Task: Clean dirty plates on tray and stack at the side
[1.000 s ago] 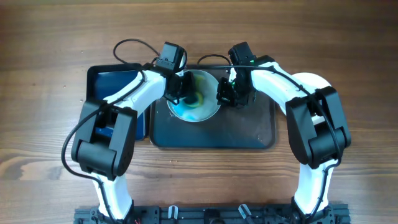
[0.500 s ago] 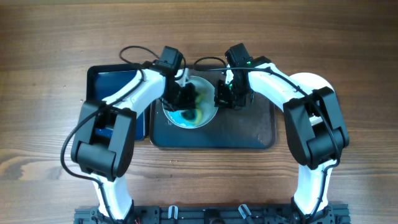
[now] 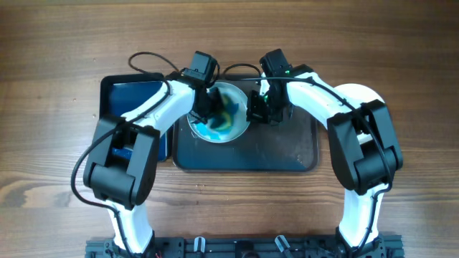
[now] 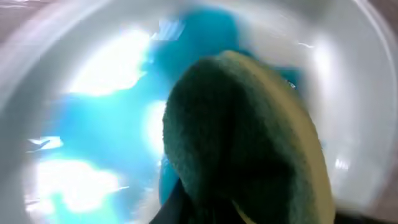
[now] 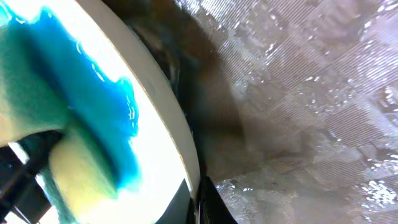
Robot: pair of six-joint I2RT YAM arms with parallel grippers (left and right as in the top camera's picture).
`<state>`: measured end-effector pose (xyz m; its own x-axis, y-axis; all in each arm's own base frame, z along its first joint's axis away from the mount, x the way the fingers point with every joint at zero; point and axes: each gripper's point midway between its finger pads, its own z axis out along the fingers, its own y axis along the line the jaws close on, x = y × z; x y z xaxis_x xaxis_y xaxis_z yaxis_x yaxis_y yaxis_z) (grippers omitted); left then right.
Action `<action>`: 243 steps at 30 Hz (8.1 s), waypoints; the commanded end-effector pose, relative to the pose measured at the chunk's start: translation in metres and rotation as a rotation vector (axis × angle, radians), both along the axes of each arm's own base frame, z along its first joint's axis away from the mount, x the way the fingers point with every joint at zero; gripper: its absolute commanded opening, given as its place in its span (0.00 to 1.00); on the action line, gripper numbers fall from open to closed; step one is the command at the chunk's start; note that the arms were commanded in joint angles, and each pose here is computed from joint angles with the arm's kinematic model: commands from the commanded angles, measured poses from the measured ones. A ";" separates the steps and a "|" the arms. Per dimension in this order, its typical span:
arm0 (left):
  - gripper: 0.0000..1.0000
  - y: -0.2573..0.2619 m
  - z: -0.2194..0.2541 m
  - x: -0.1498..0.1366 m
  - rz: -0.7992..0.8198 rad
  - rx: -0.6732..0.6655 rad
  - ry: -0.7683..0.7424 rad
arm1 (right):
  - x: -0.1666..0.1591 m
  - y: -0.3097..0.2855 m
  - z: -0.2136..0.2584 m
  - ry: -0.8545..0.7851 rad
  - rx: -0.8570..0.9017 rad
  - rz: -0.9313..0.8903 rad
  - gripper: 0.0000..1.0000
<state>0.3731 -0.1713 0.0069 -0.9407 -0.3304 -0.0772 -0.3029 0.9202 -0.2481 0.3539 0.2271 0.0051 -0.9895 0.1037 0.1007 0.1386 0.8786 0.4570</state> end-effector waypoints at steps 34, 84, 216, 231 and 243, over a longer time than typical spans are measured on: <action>0.04 0.022 0.106 0.003 -0.161 0.131 -0.025 | 0.000 -0.003 -0.003 -0.041 -0.003 0.093 0.04; 0.04 0.077 0.139 0.018 -0.039 0.130 -0.092 | -0.050 -0.041 0.151 -0.428 -0.437 0.096 0.04; 1.00 0.155 0.123 -0.009 -0.088 0.205 -0.078 | -0.114 -0.171 0.171 -1.611 -0.137 -0.152 1.00; 1.00 0.155 0.134 -0.009 -0.084 0.209 -0.112 | -0.114 -0.171 0.171 -1.610 -0.137 -0.152 1.00; 1.00 0.129 0.256 0.005 -0.078 0.099 -0.895 | -0.114 -0.171 0.171 -1.610 -0.137 -0.152 1.00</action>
